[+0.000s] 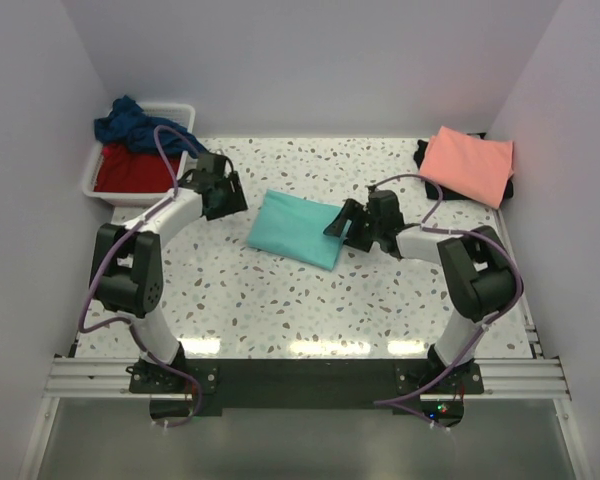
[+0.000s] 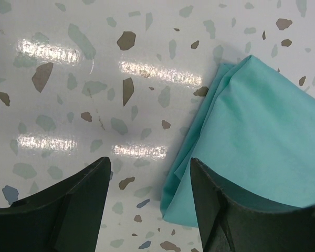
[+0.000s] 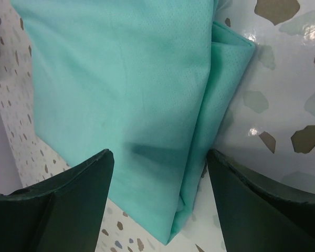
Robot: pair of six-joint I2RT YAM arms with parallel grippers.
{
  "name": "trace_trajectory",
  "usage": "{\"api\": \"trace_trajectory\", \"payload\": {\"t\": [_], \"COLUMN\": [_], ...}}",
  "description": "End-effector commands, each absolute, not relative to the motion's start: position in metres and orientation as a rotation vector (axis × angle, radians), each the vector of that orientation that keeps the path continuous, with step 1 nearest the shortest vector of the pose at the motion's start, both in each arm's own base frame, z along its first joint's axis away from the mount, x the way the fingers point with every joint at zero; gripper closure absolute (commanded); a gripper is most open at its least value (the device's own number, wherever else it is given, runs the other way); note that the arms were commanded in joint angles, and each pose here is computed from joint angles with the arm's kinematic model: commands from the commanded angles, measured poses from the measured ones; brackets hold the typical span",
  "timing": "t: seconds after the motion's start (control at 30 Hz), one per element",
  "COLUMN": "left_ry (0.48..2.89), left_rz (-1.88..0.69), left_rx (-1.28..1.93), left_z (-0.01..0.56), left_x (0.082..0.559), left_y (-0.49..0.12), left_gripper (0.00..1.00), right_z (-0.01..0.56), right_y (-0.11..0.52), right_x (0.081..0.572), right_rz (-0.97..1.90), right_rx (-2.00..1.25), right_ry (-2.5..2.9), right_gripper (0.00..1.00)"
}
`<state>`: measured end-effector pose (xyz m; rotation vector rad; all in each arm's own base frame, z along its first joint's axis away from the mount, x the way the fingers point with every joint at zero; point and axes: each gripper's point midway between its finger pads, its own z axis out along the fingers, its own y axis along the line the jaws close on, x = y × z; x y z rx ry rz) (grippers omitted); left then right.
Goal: Fold and stack the t-shirts
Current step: Fold the tshirt, then neatly place the folded tshirt to the corner
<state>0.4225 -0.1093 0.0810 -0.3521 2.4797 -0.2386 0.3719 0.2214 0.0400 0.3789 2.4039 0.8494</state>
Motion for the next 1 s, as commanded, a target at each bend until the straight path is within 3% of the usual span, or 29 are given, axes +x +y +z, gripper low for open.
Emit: {"api": "trace_trajectory", "payload": {"t": [0.0, 0.2, 0.3, 0.33, 0.4, 0.43, 0.5, 0.53, 0.77, 0.97], "left_ry": [2.401, 2.392, 2.389, 2.391, 2.390, 2.392, 2.386, 2.384, 2.371, 2.368], "left_rz": [-0.269, -0.270, -0.273, -0.273, -0.270, -0.269, -0.264, -0.265, -0.261, -0.273], "left_rx": [-0.342, -0.359, -0.361, -0.361, -0.363, -0.363, -0.366, -0.366, -0.374, -0.375], "left_z": [0.103, 0.106, 0.107, 0.108, 0.108, 0.108, 0.110, 0.111, 0.117, 0.120], "left_x": [0.430, 0.433, 0.434, 0.434, 0.434, 0.434, 0.434, 0.434, 0.434, 0.433], "left_y": [-0.104, -0.100, -0.100, -0.100, -0.098, -0.098, -0.096, -0.096, -0.092, -0.093], "left_gripper": [0.33, 0.33, 0.33, 0.33, 0.33, 0.33, 0.33, 0.33, 0.33, 0.33], "right_z": [0.031, 0.022, 0.014, 0.013, 0.008, 0.008, 0.008, 0.007, 0.031, 0.077], "right_y": [0.226, 0.237, 0.243, 0.245, 0.246, 0.247, 0.247, 0.246, 0.228, 0.188], "right_x": [0.372, 0.367, 0.369, 0.369, 0.371, 0.371, 0.373, 0.374, 0.391, 0.426], "right_rz": [0.879, 0.953, 0.981, 0.989, 0.996, 0.994, 0.985, 0.971, 0.758, 0.363], "right_rx": [0.410, 0.382, 0.384, 0.391, 0.389, 0.388, 0.387, 0.375, 0.272, 0.144], "right_ry": [2.421, 2.461, 2.484, 2.492, 2.503, 2.510, 2.517, 2.522, 2.538, 2.517], "right_gripper": [0.24, 0.30, 0.47, 0.58, 0.65, 0.75, 0.85, 0.98, 1.00, 1.00]}}
